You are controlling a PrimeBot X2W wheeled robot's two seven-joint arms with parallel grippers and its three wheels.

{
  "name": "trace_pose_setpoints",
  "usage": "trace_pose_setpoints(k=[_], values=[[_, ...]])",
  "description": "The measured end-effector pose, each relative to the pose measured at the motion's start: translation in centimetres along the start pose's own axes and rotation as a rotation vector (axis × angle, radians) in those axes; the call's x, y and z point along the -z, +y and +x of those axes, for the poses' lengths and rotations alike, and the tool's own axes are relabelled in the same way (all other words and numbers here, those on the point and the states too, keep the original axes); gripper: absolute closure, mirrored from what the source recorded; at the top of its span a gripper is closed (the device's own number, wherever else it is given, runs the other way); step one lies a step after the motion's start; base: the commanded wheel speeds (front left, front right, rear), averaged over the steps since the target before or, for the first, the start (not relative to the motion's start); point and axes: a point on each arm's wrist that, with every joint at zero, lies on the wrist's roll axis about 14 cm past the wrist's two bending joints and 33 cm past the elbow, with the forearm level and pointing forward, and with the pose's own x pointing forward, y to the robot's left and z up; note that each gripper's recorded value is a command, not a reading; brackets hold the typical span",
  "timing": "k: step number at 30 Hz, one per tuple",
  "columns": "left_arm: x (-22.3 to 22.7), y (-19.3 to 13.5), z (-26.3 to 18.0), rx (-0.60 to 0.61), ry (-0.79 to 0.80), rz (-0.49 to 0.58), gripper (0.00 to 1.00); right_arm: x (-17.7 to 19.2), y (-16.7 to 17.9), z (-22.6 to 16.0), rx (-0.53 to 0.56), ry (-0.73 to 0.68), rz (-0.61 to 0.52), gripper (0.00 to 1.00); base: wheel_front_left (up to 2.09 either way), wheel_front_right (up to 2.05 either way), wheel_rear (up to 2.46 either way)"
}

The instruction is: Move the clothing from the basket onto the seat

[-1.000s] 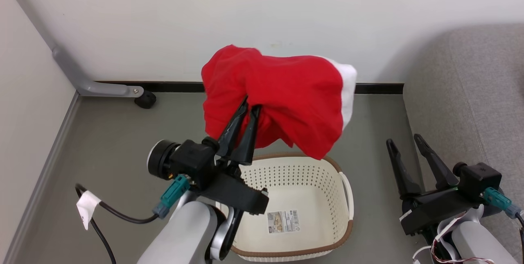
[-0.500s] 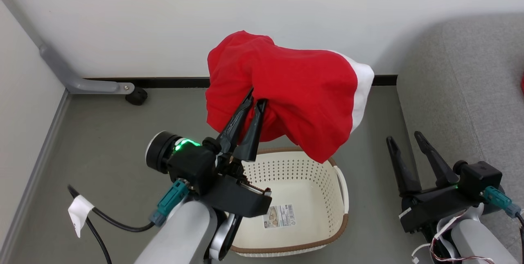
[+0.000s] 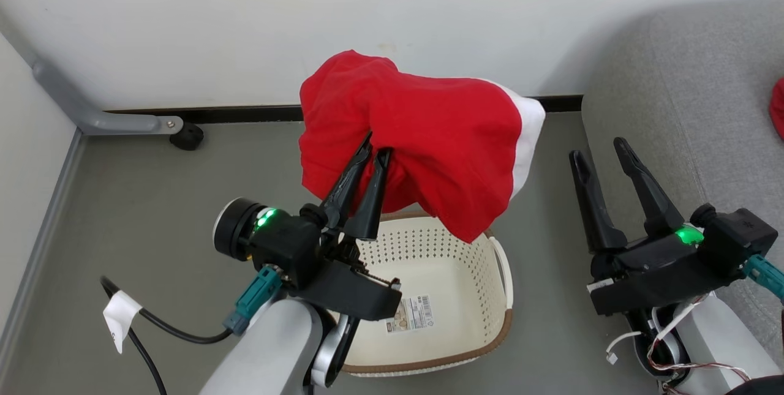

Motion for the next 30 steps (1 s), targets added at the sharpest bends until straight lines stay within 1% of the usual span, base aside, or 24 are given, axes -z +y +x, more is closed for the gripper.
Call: trace_pose_setpoints(k=[7, 8, 10, 15, 20, 23, 30], values=[[0.7, 0.0, 0.1, 0.0, 0.016, -0.003, 1.0, -1.9, 2.3, 0.4, -0.071, -0.064, 0.044, 0.0, 0.0, 0.0, 0.0], [0.9, -0.1, 0.2, 0.001, 0.02, -0.004, 1.0, -2.1, 3.8, 0.4, -0.123, -0.067, 0.063, 0.0, 0.0, 0.0, 0.0], [1.0, -0.1, 0.2, 0.002, 0.022, -0.008, 1.0, -2.0, 5.2, 0.3, -0.177, -0.059, 0.085, 0.0, 0.0, 0.0, 0.0], [1.2, -0.2, 0.3, 0.003, 0.026, -0.009, 1.0, -1.1, 7.1, 0.3, -0.272, -0.015, 0.09, 0.0, 0.0, 0.0, 0.0], [1.1, -0.3, 0.5, 0.007, 0.022, -0.004, 1.0, 0.7, 6.9, 0.5, -0.295, 0.048, 0.071, 0.0, 0.0, 0.0, 0.0], [1.1, -0.1, 0.5, 0.0, 0.022, -0.001, 1.0, 1.6, 7.6, 0.9, -0.324, 0.074, 0.071, 0.0, 0.0, 0.0, 0.0], [1.3, 0.3, 0.2, -0.012, 0.029, 0.002, 1.0, 1.7, 9.8, 2.3, -0.406, 0.083, 0.073, 0.0, 0.0, 0.0, 0.0]])
